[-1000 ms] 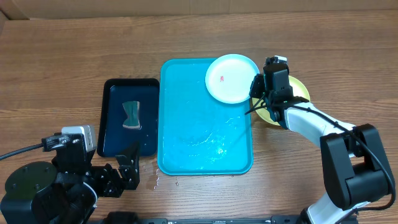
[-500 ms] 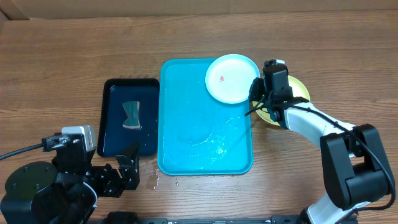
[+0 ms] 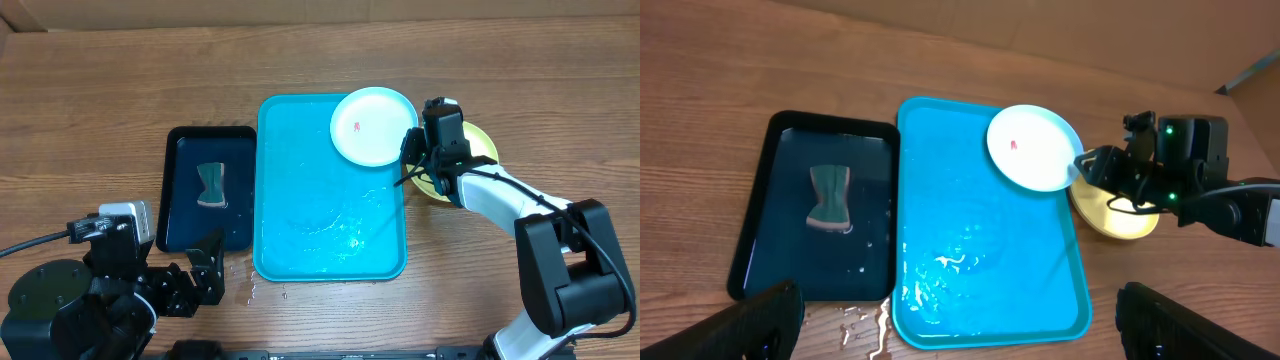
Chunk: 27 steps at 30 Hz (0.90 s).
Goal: Clean dirty plates on tray and stack at the side
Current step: 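Release the plate and grip the white plate rim with right gripper, then drag the white plate toward the blue tray center with right gripper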
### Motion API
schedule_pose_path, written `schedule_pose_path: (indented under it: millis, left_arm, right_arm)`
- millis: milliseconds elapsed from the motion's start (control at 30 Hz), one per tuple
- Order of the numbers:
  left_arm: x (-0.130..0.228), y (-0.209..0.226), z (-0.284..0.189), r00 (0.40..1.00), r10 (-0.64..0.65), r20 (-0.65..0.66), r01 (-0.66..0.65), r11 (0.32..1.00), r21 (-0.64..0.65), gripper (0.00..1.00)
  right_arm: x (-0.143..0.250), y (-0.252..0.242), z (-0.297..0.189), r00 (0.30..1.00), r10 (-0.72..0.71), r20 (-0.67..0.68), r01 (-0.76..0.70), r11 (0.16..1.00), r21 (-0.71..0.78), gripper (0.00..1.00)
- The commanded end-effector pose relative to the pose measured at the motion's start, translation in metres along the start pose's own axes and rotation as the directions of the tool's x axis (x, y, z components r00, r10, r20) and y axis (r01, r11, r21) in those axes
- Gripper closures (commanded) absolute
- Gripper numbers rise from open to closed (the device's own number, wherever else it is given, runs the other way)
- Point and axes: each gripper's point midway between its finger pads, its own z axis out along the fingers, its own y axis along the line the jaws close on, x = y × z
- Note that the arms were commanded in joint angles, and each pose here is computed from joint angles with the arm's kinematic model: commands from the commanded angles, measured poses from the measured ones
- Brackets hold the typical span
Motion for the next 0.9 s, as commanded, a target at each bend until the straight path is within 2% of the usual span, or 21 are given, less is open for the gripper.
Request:
schedule_pose_path:
  millis: [0,300,433,733,867]
  left_arm:
    - [-0.002,-0.002,-0.002,1.0,0.004,0.008,-0.004,1.0,0.006,0.0]
    - [-0.002,-0.002,-0.002,1.0,0.004,0.008,-0.004,1.0,0.006,0.0]
    - [-0.002,-0.002,-0.002,1.0,0.004,0.008,-0.004,1.0,0.006,0.0]
    - [-0.002,-0.002,-0.002,1.0,0.004,0.008,-0.004,1.0,0.006,0.0]
    - [-0.002,-0.002,-0.002,1.0,0.004,0.008,-0.004,1.0,0.006,0.0]
  right_arm:
    - [-0.006,0.002,-0.001,1.0,0.006,0.022,-0.006,1.0,-0.007,0.78]
    - [0.003,-0.002,0.008,1.0,0.005,0.0,-0.005,1.0,0.004,0.79]
    - [0.001,0.0,0.009,0.999,0.035,0.006,-0.035,0.999,-0.005,0.96]
    - [-0.012,0.041,-0.021,0.999,0.051,-0.013,-0.052,0.977,-0.204,0.96]
    - [-0.011,0.044,-0.041,0.988,0.14,-0.065,-0.151,0.965,-0.214,0.96]
